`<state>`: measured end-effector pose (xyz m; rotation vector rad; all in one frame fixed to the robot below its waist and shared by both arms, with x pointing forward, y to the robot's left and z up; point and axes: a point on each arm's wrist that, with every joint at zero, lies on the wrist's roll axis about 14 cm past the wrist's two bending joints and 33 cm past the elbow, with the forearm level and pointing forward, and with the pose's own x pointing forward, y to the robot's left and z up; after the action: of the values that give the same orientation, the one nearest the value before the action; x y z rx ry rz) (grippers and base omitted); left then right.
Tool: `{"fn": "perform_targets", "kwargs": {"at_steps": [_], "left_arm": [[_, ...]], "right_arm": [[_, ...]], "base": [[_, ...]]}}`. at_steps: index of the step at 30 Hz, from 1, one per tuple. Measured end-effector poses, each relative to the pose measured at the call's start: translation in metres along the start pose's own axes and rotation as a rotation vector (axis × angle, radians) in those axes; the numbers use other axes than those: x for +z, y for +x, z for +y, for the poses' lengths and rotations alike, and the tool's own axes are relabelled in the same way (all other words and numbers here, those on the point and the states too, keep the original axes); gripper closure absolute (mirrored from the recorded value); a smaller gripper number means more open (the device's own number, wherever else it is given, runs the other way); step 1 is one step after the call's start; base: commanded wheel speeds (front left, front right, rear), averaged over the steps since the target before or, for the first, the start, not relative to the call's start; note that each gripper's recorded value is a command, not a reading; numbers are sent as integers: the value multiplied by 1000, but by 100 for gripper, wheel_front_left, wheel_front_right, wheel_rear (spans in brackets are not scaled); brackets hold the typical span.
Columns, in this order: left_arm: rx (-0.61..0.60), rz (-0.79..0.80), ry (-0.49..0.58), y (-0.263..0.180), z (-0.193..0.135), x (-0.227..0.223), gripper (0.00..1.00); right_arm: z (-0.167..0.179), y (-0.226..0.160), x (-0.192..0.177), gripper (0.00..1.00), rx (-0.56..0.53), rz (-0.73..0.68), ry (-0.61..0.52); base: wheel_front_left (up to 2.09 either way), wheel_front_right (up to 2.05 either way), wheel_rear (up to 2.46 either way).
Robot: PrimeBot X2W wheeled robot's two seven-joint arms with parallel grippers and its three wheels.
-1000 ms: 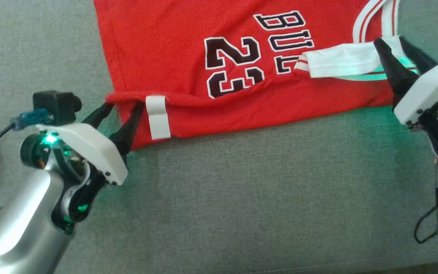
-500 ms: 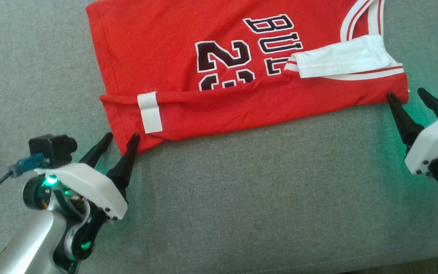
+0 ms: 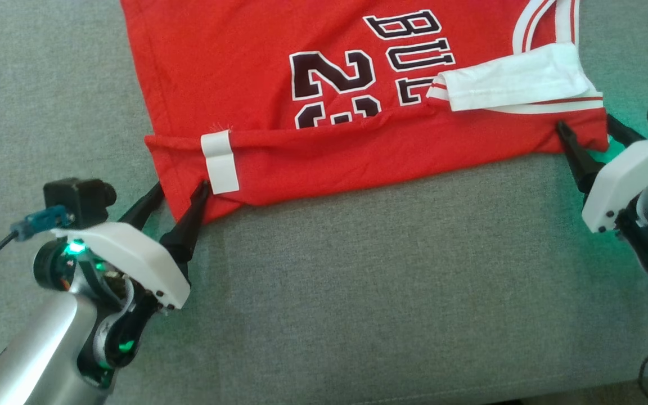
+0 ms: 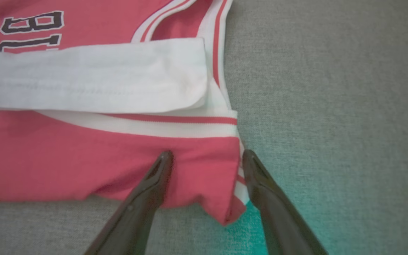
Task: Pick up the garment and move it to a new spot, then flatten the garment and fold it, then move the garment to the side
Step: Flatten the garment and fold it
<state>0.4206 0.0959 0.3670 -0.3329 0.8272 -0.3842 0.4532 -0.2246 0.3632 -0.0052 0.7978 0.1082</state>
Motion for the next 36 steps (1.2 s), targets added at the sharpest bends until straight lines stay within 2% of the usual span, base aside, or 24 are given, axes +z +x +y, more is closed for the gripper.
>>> {"fn": "perform_targets", "kwargs": {"at_steps": [4, 5, 6, 7, 8, 9, 14, 19, 24, 27, 34, 35, 36], "left_arm": [[-21, 25, 15, 3, -3, -4, 0], [-35, 40, 31, 4, -6, -4, 37], [-39, 47, 40, 5, -6, -5, 66], [-44, 53, 48, 5, -7, -5, 100], [-48, 65, 55, 6, -7, -7, 100], [-65, 83, 67, 6, -10, -9, 100], [-101, 91, 49, 4, -18, -10, 100], [-136, 139, 32, -11, -23, -14, 100], [-136, 212, 19, -43, -18, -34, 100], [-164, 253, 0, -59, -26, -49, 100], [-161, 347, -58, -77, -31, -93, 100], [-160, 342, -53, -77, -31, -93, 100], [-154, 333, -56, -76, -31, -92, 100]], "right_arm": [[-1, 3, 0, 0, 6, 25, -17], [1, 5, -1, 0, 14, 42, -19], [1, 6, -3, 0, 19, 54, -19], [1, 7, -3, 7, 24, 62, -18], [2, 7, -3, 75, 29, 66, -16], [3, 7, -2, 100, 37, 67, -10], [17, 4, 1, 100, 107, 71, 51], [7, -15, -2, 100, 120, 109, 52], [-12, -50, -33, 100, 114, 227, 40], [-18, -72, -56, 100, 115, 304, 43], [-13, -96, -101, 100, 131, 434, 82], [-12, -95, -101, 98, 132, 432, 81], [-11, -95, -100, 74, 131, 421, 77]], "base": [[0, 0, 0], [0, 0, 0], [0, 0, 0], [0, 0, 0], [0, 0, 0], [0, 0, 0], [0, 0, 0], [0, 0, 0], [0, 0, 0], [0, 0, 0], [0, 0, 0], [0, 0, 0], [0, 0, 0]]}}
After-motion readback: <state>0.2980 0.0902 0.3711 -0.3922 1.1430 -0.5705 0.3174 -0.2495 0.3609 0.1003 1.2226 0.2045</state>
